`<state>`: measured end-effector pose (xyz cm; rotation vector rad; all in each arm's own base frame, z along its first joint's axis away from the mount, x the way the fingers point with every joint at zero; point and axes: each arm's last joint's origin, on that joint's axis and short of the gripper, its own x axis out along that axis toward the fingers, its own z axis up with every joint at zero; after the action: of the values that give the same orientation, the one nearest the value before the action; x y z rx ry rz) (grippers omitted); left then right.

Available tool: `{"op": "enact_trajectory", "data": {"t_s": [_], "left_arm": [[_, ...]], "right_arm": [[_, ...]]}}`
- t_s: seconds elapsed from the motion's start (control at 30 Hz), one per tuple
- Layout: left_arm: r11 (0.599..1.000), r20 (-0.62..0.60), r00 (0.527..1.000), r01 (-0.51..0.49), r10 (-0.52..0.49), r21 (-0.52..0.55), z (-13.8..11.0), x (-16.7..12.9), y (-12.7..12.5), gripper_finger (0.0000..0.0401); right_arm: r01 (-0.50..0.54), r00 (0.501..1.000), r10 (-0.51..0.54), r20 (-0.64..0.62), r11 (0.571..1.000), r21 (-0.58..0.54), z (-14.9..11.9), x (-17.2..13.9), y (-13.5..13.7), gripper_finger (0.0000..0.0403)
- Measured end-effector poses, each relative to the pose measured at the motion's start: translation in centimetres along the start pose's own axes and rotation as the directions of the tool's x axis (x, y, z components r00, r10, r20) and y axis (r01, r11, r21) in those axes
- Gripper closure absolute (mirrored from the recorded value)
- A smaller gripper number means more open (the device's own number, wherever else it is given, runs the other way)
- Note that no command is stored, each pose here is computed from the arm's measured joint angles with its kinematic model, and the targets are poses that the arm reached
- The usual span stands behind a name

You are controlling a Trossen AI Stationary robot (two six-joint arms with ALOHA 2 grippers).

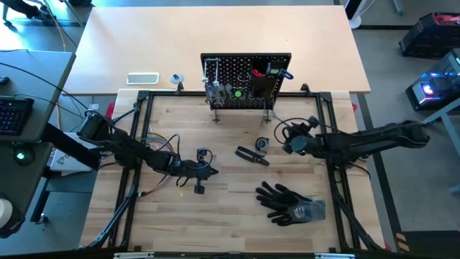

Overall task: Hang tools onto peg board
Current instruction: Hang the wrench on the peg board, then hang the black tube cutters on the peg board

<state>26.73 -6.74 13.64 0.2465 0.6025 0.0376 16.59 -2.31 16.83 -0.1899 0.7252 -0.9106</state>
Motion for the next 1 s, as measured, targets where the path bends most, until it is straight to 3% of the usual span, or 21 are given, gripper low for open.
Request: {"op": "enact_trajectory", "data": {"t_s": [0.3,0.5,0.6,1.0], "left_arm": [[1.000,0.005,1.000,0.016,-0.016,-0.003,0.1,0.0,0.0,0.0400],[1.000,0.003,1.000,0.014,-0.014,0.002,0.0,0.0,0.1,0.0400],[1.000,0.002,1.000,0.012,-0.012,0.002,0.0,0.1,0.2,0.0400],[1.000,0.001,1.000,0.012,-0.012,-0.003,0.0,0.1,0.1,0.0400]], "right_arm": [[0.087,0.996,-0.086,-0.036,0.996,0.012,-0.4,2.0,1.4,0.0297],[0.101,0.994,-0.100,-0.037,0.994,0.037,-0.5,2.4,1.8,0.0207],[0.098,0.995,-0.096,-0.035,0.994,0.046,-0.5,2.4,1.9,0.0183],[-0.004,1.000,0.005,-0.012,0.996,0.084,-0.7,1.2,3.1,0.0175]]}}
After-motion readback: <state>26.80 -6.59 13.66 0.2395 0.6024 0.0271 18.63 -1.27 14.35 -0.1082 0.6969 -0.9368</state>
